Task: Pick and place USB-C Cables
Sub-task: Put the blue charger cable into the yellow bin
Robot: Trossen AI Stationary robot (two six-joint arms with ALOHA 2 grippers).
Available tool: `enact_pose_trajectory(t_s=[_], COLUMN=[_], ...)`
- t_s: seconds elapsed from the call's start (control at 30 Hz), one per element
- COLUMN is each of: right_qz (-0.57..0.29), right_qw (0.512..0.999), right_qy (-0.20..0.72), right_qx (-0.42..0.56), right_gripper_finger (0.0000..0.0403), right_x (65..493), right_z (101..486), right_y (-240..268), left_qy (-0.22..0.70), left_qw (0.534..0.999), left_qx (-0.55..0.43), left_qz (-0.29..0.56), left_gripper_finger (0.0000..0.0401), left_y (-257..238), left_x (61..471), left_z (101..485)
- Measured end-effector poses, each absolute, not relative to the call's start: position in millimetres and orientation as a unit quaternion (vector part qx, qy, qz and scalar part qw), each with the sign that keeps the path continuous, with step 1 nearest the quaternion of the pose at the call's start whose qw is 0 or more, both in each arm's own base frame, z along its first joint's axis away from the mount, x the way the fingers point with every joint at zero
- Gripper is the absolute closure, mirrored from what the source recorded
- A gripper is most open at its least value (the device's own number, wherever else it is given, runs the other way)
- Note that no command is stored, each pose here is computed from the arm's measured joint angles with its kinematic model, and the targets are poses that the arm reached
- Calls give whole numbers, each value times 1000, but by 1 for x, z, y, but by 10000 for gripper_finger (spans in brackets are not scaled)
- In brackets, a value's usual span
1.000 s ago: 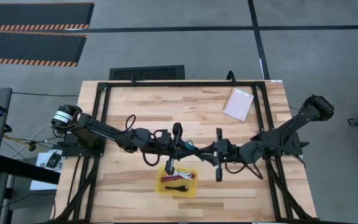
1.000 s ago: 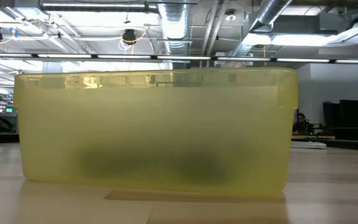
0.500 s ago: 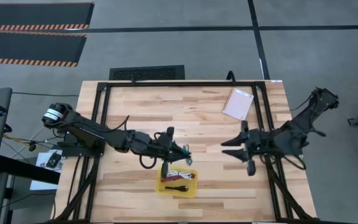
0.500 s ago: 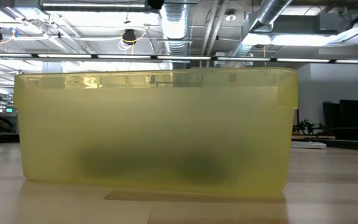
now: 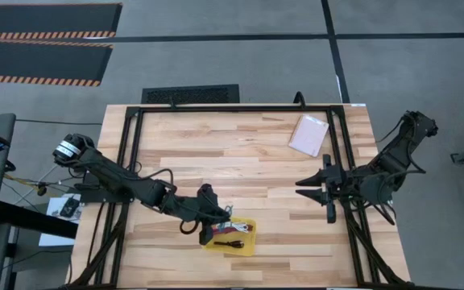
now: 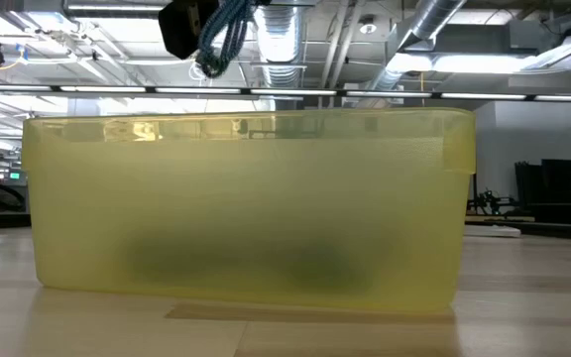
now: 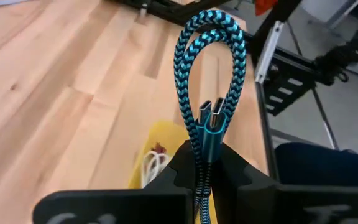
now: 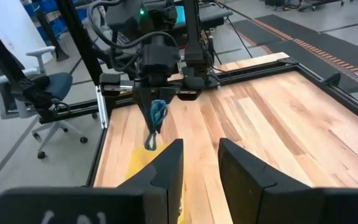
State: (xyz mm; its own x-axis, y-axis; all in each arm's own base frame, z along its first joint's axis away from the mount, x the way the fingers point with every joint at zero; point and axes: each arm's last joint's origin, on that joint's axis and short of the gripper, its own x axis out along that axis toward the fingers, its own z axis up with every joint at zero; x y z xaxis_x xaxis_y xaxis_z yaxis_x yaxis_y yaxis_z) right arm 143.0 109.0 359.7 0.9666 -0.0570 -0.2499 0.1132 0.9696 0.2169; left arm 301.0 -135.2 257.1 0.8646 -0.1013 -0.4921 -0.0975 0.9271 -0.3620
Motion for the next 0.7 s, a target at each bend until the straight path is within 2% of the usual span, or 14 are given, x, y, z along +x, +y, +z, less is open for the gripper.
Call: enact_pose_trajectory(t_s=[0.27, 0.33, 0.7], right_qz=[-43, -43, -39], right_qw=[985, 984, 982], right_qy=[122, 125, 138], right_qx=[116, 115, 122], right_gripper_finger=[280, 280, 280], right_x=[143, 143, 141], right_z=[360, 359, 356], right_y=[109, 109, 110], left_qy=[283, 315, 404], left_qw=[940, 933, 908], left_qx=[-189, -176, -107], left_qz=[-4, -1, -18], left_gripper_finger=[401, 401, 401], left_y=[-149, -151, -166], left_x=[305, 308, 354], left_z=[243, 233, 224])
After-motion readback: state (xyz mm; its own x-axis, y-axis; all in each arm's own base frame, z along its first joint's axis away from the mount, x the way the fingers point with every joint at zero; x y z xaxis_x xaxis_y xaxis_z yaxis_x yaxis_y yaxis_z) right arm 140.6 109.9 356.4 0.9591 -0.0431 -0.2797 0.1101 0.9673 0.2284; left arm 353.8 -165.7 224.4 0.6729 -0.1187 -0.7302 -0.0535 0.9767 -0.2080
